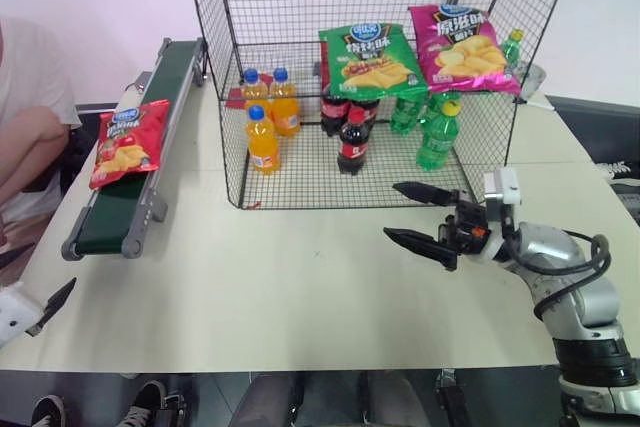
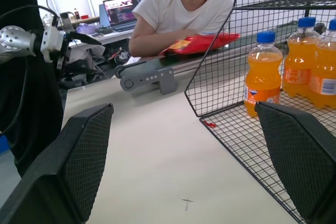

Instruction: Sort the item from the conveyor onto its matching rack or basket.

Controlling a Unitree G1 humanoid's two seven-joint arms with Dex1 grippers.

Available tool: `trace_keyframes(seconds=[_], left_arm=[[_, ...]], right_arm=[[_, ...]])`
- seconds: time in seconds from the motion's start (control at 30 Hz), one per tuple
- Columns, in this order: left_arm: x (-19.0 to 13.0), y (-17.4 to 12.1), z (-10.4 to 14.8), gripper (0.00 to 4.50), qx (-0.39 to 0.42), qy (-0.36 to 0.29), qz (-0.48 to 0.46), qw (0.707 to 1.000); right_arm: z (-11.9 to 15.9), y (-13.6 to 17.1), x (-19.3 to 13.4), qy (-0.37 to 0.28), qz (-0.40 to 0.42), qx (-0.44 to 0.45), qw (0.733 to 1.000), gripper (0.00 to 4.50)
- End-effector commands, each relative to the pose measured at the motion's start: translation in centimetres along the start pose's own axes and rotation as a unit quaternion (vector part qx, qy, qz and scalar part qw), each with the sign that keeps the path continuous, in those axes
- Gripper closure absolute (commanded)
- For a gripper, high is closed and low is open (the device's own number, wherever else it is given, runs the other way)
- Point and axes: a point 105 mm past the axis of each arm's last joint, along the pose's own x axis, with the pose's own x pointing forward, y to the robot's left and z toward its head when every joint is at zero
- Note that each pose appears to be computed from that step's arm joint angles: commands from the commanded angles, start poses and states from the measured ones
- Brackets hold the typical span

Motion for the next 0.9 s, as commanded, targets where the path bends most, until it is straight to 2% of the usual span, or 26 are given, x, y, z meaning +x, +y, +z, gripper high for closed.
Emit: trace_keyframes(seconds=[0.03,0.13,0.33,0.43,0.77,0.87,0.9], left_arm=[[1.0,1.4,0.4,0.29,0.052,0.000,0.033,0.998],[2.0,0.5,1.0,0.29,0.092,-0.010,0.028,0.995],[3.2,0.2,0.9,0.29,0.087,-0.005,0.064,0.994],[4.0,-0.3,1.6,0.29,0.086,-0.019,0.072,0.993],[4.4,-0.5,1.1,0.29,0.097,-0.005,0.098,0.990],[4.7,-0.9,1.6,1.07,0.080,-0.019,0.089,0.993],[4.9,-1.0,1.5,1.57,0.082,-0.019,0.087,0.993]], right_arm=[[0.8,0.1,0.2,-0.011,0.003,-0.014,1.000,0.00],[0.7,0.0,0.2,-0.006,0.002,-0.018,1.000,0.00],[0.9,-0.2,0.0,-0.003,-0.006,-0.026,1.000,0.00],[0.9,-0.2,-0.1,-0.001,-0.010,-0.027,1.000,0.00],[1.0,-0.6,-0.7,0.006,-0.023,-0.032,0.999,0.00],[1.0,-0.7,-0.7,0.008,-0.025,-0.035,0.999,0.00],[1.0,-0.7,-0.7,0.008,-0.025,-0.035,0.999,0.00]])
